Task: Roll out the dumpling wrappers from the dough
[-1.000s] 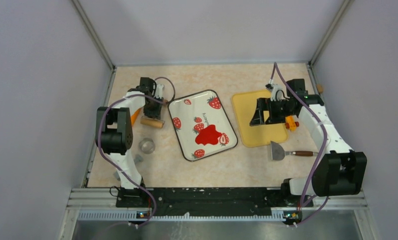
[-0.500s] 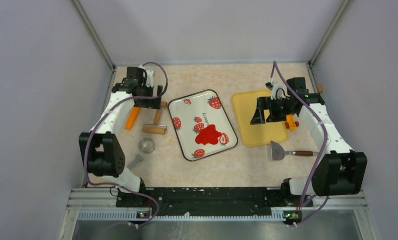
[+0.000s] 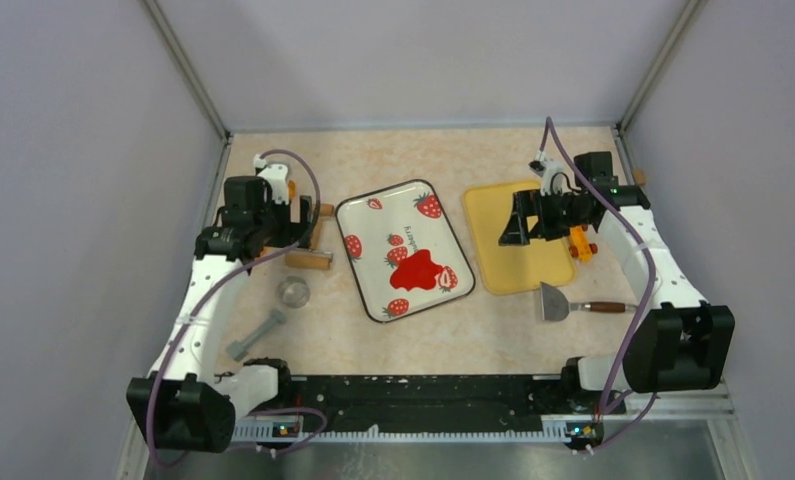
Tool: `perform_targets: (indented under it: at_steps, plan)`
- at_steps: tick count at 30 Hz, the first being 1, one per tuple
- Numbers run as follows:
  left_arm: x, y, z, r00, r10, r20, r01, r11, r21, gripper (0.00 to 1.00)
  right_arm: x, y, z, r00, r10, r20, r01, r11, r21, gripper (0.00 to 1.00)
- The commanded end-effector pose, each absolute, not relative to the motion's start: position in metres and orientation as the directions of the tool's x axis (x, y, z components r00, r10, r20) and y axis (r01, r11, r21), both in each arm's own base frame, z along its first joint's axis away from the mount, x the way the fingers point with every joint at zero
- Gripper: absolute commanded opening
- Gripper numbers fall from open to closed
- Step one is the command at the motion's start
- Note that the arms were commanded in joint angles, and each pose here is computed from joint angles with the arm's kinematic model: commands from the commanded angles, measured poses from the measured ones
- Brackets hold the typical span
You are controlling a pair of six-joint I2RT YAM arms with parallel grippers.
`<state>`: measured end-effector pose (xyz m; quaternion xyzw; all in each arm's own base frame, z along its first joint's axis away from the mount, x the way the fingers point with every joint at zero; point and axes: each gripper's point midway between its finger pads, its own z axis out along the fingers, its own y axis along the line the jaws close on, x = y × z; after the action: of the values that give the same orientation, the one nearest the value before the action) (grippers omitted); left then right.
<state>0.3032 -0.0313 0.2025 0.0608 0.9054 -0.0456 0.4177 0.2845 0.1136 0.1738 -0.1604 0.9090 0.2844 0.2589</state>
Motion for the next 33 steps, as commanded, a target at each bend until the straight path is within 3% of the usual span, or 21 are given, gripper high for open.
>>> perform_targets:
  at_steps: [1,3,5,9,14,22,33]
  plan:
    - [0.296,-0.003,0.158,-0.747,0.038,-0.663,0.008,0.999,0.048,0.99,0.294,0.118,0.194,-0.761,-0.148,-0.632,-0.492,0.767,0.412,0.99]
    - [0.285,0.016,0.137,-0.789,0.068,-0.611,-0.021,0.99,0.138,0.99,0.297,0.119,0.197,-0.754,-0.142,-0.641,-0.493,0.768,0.409,0.99]
    - [0.278,0.017,0.126,-0.816,0.146,-0.559,0.059,0.983,0.171,0.99,0.306,0.113,0.2,-0.75,-0.109,-0.653,-0.462,0.793,0.398,0.99]
    - [0.264,-0.005,0.109,-0.805,0.328,-0.495,0.326,0.941,0.094,0.67,0.316,0.101,0.199,-0.764,-0.057,-0.643,-0.409,0.813,0.414,0.91]
    - [0.253,0.0,0.088,-0.853,0.368,-0.369,0.364,0.927,0.084,0.49,0.314,0.097,0.198,-0.767,-0.076,-0.637,-0.412,0.82,0.398,0.81]
    - [0.248,0.025,0.06,-0.888,0.369,-0.276,0.328,0.926,0.185,0.42,0.305,0.101,0.194,-0.776,-0.069,-0.627,-0.412,0.809,0.42,0.79]
    - [0.261,0.03,0.048,-0.909,0.326,-0.26,0.299,0.944,0.139,0.34,0.301,0.102,0.194,-0.778,-0.068,-0.624,-0.413,0.804,0.428,0.78]
